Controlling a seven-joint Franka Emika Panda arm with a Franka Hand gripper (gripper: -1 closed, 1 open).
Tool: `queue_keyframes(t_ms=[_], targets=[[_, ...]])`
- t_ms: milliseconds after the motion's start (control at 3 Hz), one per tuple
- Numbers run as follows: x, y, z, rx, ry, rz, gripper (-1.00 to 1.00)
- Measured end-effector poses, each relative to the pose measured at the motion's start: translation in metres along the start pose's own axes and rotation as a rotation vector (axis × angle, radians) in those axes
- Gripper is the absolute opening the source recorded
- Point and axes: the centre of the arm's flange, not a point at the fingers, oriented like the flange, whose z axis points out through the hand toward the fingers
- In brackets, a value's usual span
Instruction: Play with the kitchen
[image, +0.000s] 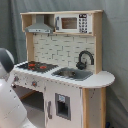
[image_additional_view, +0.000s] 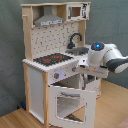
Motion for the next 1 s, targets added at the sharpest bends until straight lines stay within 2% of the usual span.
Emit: queue_keyframes(t_ms=[1000], targets=[[-0.015, -0.007, -0.061, -0.256, -0.145, -0.03, 1.0]])
